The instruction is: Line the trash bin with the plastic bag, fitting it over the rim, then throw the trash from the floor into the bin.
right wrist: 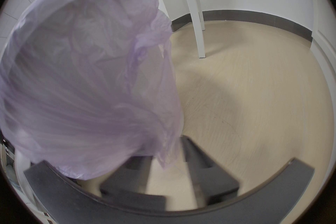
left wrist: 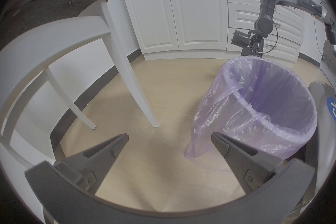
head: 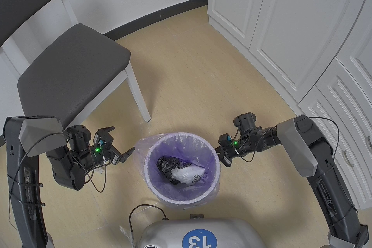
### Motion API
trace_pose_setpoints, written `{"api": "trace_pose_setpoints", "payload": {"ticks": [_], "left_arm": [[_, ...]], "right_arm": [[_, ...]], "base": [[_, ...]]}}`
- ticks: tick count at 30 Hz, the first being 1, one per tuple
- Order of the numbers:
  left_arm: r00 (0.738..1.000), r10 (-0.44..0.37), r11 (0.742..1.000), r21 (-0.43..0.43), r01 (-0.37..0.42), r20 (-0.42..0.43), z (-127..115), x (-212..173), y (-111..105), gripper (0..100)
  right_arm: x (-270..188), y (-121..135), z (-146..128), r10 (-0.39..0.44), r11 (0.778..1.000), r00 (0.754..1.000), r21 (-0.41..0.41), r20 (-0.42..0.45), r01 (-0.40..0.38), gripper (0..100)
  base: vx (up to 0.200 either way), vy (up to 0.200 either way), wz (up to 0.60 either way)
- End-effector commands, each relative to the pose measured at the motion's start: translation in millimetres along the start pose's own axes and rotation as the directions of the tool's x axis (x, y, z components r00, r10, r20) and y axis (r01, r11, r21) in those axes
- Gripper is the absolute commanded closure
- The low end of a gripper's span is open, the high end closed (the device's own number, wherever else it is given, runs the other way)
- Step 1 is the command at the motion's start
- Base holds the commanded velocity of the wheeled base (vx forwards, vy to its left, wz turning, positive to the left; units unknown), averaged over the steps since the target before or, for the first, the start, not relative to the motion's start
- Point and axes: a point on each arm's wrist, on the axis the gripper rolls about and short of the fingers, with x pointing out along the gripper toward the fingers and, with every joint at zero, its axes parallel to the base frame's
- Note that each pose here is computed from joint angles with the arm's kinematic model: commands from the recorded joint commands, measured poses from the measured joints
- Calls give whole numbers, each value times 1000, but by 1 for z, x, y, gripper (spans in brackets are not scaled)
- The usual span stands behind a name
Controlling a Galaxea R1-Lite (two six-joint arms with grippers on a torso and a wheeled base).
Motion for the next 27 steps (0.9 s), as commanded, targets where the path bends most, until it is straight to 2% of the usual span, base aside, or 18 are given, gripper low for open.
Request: {"api": "trace_pose_setpoints", "payload": {"ticks": [1,9,13,16,19,24,27], "left_arm": [[1000,-13,1000,-5,13,-14,-4,0,-5,0],[1000,12,1000,6,-12,-7,-2,-11,-11,0],[998,54,998,23,-54,13,1,-22,-13,0],[998,70,997,27,-70,9,3,-28,-17,0],[999,47,998,30,-47,-4,16,-48,-26,0],[999,27,999,40,-28,43,37,-56,-33,0],[994,31,998,59,-37,105,60,-60,-35,0]], "right_arm": [[-3,-3,-3,-6,1000,1000,7,-1,6,0],[-73,-6,12,-23,999,999,48,29,22,0],[-119,0,21,-83,996,996,50,46,80,0],[-136,4,23,-104,994,993,52,51,101,0],[-182,21,30,-161,986,985,51,69,158,0],[-227,46,42,-236,972,965,18,115,236,0],[-267,79,52,-311,949,934,-1,176,316,0]], "base": [[0,0,0],[0,0,0],[0,0,0],[0,0,0],[0,0,0],[0,0,0],[0,0,0]]}}
